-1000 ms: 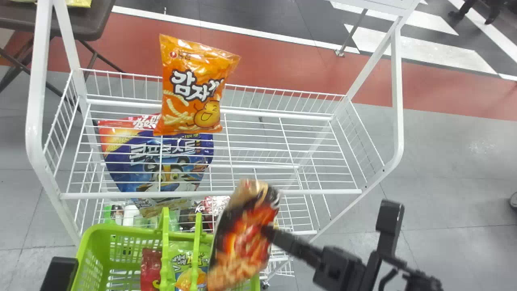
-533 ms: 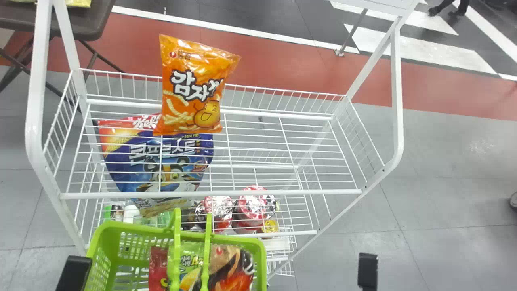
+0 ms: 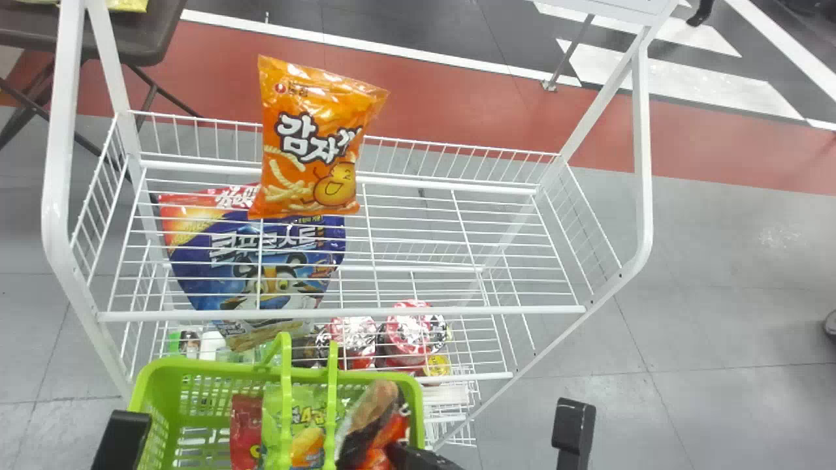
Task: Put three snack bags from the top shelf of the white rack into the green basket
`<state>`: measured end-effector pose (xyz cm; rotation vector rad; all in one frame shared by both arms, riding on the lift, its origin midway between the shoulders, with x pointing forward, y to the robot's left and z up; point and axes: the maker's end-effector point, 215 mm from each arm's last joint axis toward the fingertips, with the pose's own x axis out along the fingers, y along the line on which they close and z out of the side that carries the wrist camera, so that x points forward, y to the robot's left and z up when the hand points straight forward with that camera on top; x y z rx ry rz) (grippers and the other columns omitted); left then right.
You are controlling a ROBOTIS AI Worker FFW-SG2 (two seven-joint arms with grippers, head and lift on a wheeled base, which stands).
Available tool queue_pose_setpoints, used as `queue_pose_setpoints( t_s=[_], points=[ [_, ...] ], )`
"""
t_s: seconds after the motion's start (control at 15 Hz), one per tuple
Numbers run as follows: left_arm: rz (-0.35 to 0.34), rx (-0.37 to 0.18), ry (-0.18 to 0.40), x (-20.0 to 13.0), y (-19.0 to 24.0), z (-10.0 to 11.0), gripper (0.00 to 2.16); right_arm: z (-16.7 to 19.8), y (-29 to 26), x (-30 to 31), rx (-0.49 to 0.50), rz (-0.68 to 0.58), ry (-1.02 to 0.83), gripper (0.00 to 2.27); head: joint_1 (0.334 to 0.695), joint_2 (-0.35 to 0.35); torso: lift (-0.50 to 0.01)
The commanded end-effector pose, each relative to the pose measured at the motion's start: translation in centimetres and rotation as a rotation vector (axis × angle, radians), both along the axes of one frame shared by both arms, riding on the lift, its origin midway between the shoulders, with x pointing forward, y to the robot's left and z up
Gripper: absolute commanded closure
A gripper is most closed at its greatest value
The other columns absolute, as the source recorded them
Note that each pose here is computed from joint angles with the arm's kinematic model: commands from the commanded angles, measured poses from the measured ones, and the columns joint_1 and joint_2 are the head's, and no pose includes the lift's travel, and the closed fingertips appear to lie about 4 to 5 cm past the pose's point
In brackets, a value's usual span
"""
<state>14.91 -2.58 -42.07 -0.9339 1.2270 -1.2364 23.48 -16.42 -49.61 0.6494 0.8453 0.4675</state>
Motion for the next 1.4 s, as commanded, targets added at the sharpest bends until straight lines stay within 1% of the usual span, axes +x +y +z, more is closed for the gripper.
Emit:
queue_pose_setpoints(
  t_s=[0.0, 0.07, 0.13, 0.2, 0.27, 0.33, 0.4, 0.67, 0.87, 0.93, 1.07, 1.13, 1.27, 1.33],
  points=[
    [-0.002, 0.001, -0.001, 0.0, -0.1, 0.0, 2.12, 1.2, 3.1, -1.4, 0.068, 0.086, 0.022, 2.15, 0.695, -0.35, 0.0],
    [-0.003, 0.002, -0.003, 0.0, -0.1, 0.0, 2.12, 0.7, 3.9, -2.1, 0.068, 0.104, 0.051, 2.1, 0.695, -0.35, 0.0],
    [-0.005, 0.003, -0.003, 0.0, -0.1, 0.1, 2.12, 0.5, 3.9, -2.1, 0.06, 0.106, 0.064, 1.85, 0.695, -0.35, 0.0],
    [-0.006, 0.005, -0.001, -0.1, 0.0, 0.0, 2.12, 0.3, 3.6, -2.2, 0.049, 0.107, 0.07, 1.13, 0.695, -0.35, 0.0],
    [0.0, 0.009, -0.004, 0.1, 0.2, -0.1, 2.12, 0.0, 2.8, -2.1, 0.017, 0.092, 0.08, 0.17, 0.695, -0.35, 0.0],
    [0.001, 0.008, -0.003, 0.2, 0.2, 0.0, 2.12, -0.3, 2.2, -2.3, 0.004, 0.083, 0.093, 0.0, 0.695, -0.35, 0.0],
    [0.002, 0.009, -0.005, 0.3, 0.3, 0.0, 2.12, -0.4, 1.4, -2.5, -0.002, 0.07, 0.102, 0.0, 0.695, -0.35, 0.0],
    [0.002, 0.014, -0.014, 0.8, 0.2, 0.0, 2.12, 1.0, -0.1, -3.7, -0.005, 0.062, 0.144, 0.05, 0.695, -0.35, 0.0],
    [0.006, 0.014, -0.012, 0.9, 0.4, -0.1, 2.12, 1.4, -1.7, -3.2, -0.019, 0.03, 0.132, 0.05, 0.695, -0.35, 0.0],
    [0.009, 0.017, -0.012, 1.0, 0.5, -0.1, 2.12, 2.0, -2.3, -2.2, -0.039, 0.018, 0.096, 0.05, 0.695, -0.35, 0.0],
    [0.01, 0.016, -0.008, 1.0, 0.5, -0.1, 2.12, 4.2, -4.3, 1.6, -0.115, -0.023, -0.069, 0.05, 0.695, -0.35, 0.0],
    [0.01, 0.018, -0.005, 0.9, 0.6, -0.2, 2.12, 6.0, -5.1, 3.7, -0.152, -0.043, -0.17, 0.05, 0.695, -0.35, 0.0],
    [0.011, 0.016, 0.003, 0.7, 0.5, -0.3, 2.12, 10.5, -6.3, 7.3, -0.226, -0.081, -0.376, 0.05, 0.695, -0.35, 0.0],
    [0.011, 0.017, 0.007, 0.5, 0.5, -0.4, 2.12, 13.5, -6.7, 9.3, -0.274, -0.109, -0.507, 0.05, 0.695, -0.35, 0.0]
  ],
)
